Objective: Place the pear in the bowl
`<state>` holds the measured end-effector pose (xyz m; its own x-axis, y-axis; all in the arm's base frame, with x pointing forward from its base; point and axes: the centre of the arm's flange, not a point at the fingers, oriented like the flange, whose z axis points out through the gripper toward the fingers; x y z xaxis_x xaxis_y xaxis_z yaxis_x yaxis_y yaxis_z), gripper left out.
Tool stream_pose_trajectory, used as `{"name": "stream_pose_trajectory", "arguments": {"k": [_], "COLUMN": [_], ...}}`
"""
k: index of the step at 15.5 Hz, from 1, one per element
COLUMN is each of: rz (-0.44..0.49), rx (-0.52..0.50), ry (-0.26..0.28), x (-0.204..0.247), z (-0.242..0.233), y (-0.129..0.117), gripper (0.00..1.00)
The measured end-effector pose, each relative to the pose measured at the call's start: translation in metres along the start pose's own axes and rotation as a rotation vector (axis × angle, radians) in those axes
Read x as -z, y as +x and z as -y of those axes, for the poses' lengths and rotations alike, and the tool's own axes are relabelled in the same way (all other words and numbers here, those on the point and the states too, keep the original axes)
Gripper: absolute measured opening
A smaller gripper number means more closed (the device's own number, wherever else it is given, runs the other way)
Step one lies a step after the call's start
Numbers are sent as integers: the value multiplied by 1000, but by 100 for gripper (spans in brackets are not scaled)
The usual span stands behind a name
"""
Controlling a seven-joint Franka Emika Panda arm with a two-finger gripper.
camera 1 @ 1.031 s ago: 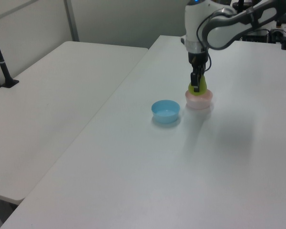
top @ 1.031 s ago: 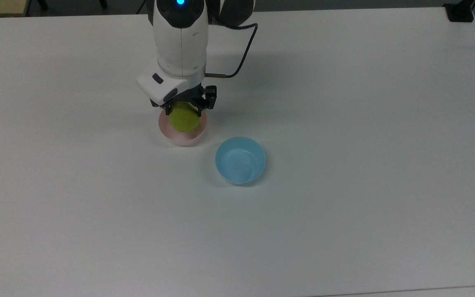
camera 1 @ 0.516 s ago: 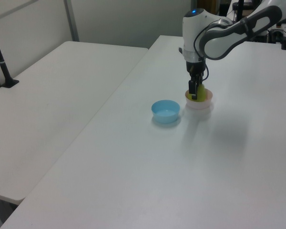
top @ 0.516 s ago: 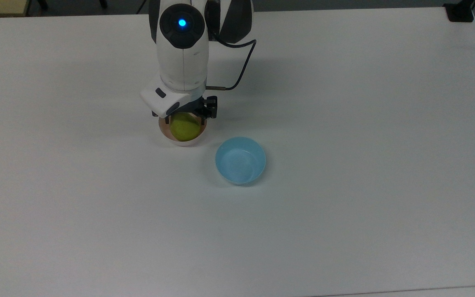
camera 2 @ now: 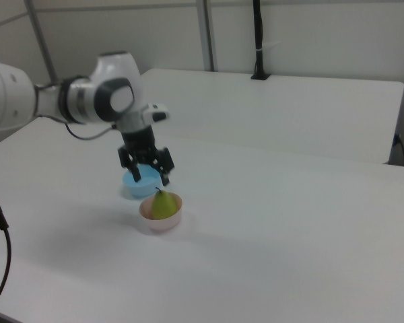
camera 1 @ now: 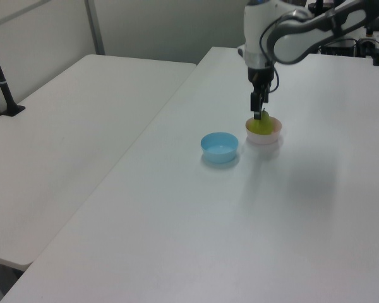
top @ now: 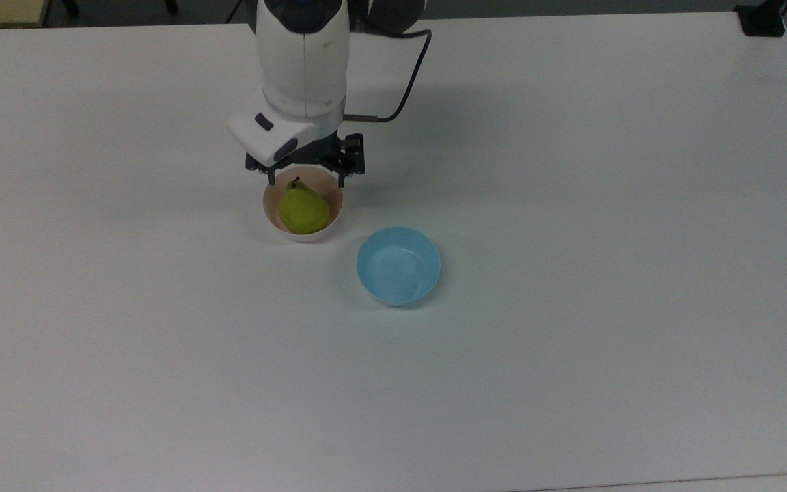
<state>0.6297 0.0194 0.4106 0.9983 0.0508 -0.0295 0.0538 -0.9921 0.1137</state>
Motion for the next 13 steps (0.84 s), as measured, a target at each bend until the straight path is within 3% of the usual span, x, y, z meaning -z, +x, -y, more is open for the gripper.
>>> {"name": "stream_pose_trajectory", "arguments": {"k": [4, 8, 13], "rz": [-15, -30, -46], "rx": [0, -6, -34], "ry": [30, 31, 50], "x": [80, 146, 192], "z": [13, 9, 1], "y": [-19, -54, -89], "gripper": [100, 100, 100]}}
